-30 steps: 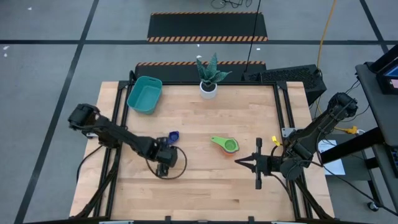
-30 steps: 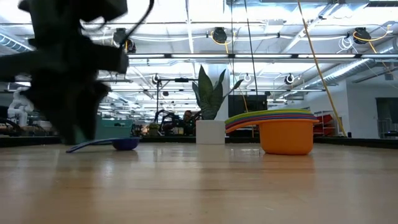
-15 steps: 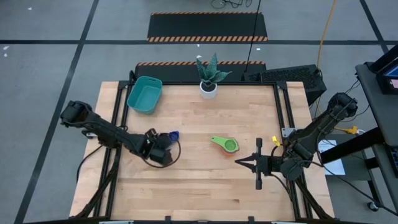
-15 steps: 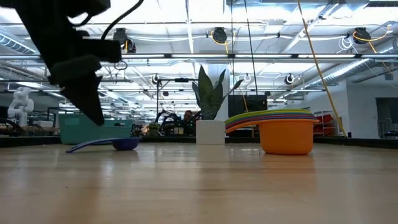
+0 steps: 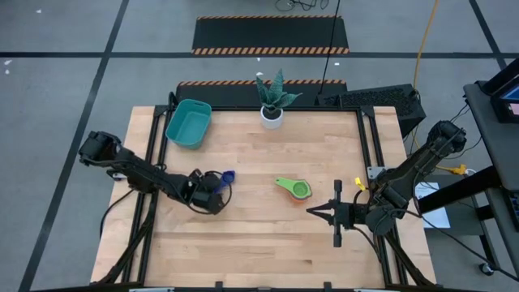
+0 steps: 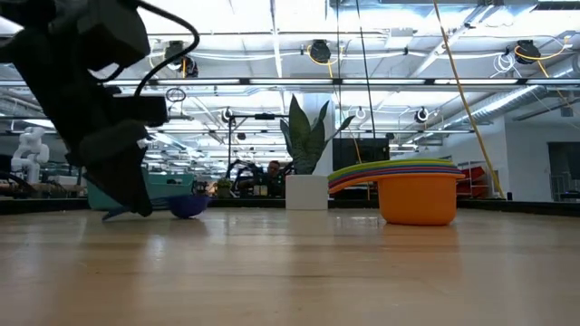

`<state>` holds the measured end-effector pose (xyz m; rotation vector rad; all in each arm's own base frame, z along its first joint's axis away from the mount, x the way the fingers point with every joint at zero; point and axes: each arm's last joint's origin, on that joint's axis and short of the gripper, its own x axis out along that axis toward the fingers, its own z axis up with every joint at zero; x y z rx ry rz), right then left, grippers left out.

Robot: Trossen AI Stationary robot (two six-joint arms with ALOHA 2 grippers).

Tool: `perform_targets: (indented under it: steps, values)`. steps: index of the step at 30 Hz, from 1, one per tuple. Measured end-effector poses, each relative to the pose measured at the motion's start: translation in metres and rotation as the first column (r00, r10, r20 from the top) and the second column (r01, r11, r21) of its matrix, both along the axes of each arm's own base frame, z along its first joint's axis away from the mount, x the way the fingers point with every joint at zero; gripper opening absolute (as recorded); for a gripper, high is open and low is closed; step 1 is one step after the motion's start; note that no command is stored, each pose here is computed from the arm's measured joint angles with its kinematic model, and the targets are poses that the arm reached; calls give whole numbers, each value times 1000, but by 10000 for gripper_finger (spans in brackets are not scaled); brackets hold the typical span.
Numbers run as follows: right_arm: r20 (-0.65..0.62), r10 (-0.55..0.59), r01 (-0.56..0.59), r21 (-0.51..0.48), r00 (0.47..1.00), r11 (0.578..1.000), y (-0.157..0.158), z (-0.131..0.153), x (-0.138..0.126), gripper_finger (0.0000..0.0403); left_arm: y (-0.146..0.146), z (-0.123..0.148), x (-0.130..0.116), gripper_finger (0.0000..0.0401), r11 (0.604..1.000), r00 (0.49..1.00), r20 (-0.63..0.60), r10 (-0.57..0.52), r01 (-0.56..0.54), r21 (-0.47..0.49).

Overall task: Nest measuring cups in basket
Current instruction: Stack the dark blue measuring cup on top of the green measuring cup

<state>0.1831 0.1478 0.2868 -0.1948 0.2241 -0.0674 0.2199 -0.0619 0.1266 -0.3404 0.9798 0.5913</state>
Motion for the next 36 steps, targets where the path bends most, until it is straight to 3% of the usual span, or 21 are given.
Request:
perform_targets:
  steps: [10,14,23,28,33,36]
  values:
    - [-4,0,0,-6,1000,1000,0,0,0,0,13,-15,-9,308,1000,1000,20,18,-18,25]
    - [-7,2,-2,-18,1000,1000,0,-1,0,0,13,-15,-7,277,999,999,50,-2,1,34]
    - [-6,2,-2,-22,1000,1000,0,-1,0,0,13,-12,2,155,995,991,105,-88,81,65]
    - [-6,2,-2,-21,1000,1000,0,-1,0,0,13,-2,14,154,988,982,130,-137,126,95]
    - [-6,2,-2,-21,1000,1000,0,-1,0,0,12,17,31,177,977,966,166,-200,182,114]
    - [-6,2,-2,-22,1000,1000,0,-1,0,0,11,32,44,168,964,948,196,-252,228,137]
